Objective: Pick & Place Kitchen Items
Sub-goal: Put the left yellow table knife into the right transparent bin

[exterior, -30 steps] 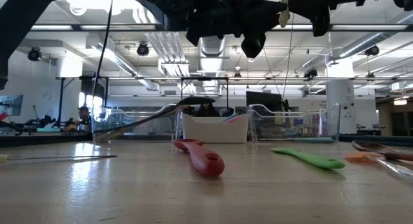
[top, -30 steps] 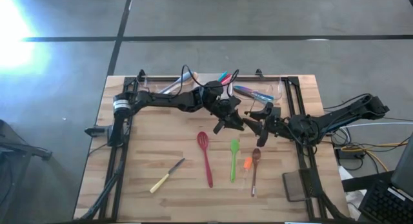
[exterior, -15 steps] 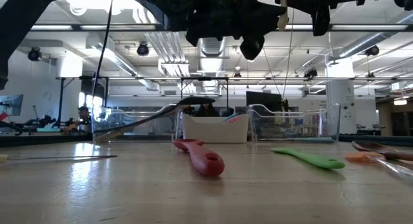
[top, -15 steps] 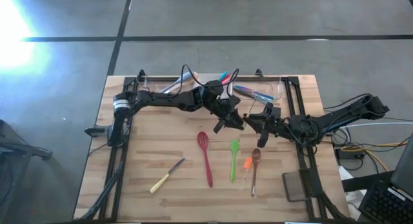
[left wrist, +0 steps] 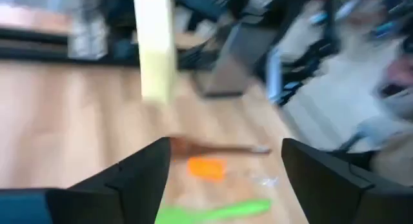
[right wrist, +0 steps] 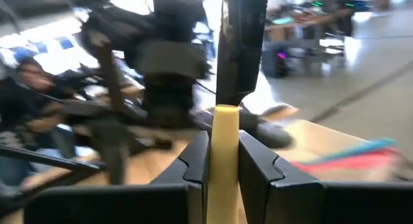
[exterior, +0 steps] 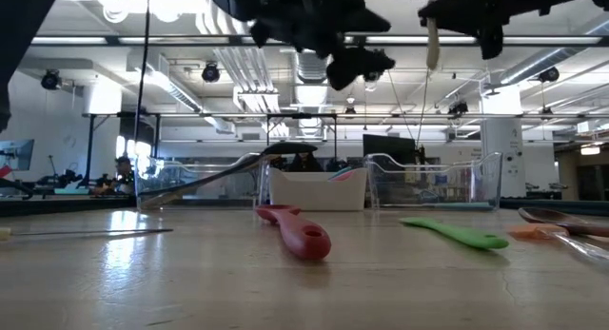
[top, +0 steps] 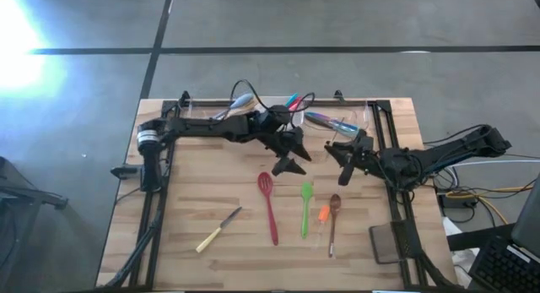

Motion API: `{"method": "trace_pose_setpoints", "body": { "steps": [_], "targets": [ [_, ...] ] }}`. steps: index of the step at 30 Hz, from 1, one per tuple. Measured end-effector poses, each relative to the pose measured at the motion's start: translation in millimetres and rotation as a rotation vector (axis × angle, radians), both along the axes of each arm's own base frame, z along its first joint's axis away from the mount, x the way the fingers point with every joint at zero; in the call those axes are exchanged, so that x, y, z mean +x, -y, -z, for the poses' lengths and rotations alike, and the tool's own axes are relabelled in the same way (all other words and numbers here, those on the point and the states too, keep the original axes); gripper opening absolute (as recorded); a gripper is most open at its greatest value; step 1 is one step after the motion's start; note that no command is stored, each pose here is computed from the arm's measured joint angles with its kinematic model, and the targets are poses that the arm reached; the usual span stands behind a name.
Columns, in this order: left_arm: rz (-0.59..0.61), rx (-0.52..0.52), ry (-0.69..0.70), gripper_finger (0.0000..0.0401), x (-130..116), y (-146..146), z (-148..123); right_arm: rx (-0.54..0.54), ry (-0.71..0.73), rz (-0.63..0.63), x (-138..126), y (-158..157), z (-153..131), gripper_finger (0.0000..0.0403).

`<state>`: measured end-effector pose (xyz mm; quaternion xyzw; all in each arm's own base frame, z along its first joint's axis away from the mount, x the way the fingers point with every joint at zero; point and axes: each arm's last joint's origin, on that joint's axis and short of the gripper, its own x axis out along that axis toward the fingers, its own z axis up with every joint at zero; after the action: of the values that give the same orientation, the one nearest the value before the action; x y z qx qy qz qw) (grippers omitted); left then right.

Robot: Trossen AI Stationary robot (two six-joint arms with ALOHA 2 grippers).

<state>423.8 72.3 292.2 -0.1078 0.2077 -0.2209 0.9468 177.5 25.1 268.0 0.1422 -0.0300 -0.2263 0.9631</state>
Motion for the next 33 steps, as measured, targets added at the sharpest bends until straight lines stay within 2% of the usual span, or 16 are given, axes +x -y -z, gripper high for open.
{"method": "trace_pose_setpoints", "body": {
  "steps": [6,10,15,21,25,29,33],
  "targets": [
    [-0.244,0.224,-0.152,0.0298,-34.2,-0.2,-23.3,0.080,-0.191,0.144,-25.9,24.1,-13.6,0.0039],
    [-0.307,0.268,-0.129,0.0297,-55.5,3.8,-40.2,0.064,-0.349,0.239,-37.5,41.7,-38.1,0.0039],
    [-0.417,0.304,-0.005,0.0297,-90.3,8.3,-51.7,0.030,-0.542,0.262,-42.3,63.5,-69.3,0.0039],
    [-0.549,0.285,0.196,0.0297,-141.4,16.2,-49.9,0.025,-0.759,0.221,-30.2,96.4,-92.0,0.0039],
    [-0.573,0.264,0.358,0.0296,-171.2,22.4,-46.2,0.073,-0.942,0.199,-16.9,128.6,-91.3,0.0039],
    [-0.588,0.241,0.475,0.0296,-195.3,27.3,-46.6,0.127,-1.039,0.138,-4.0,161.1,-83.0,0.0039],
    [-0.592,0.242,0.533,0.0296,-212.3,30.8,-48.9,0.151,-1.124,0.120,7.9,190.0,-70.2,0.0039]
  ]
}}
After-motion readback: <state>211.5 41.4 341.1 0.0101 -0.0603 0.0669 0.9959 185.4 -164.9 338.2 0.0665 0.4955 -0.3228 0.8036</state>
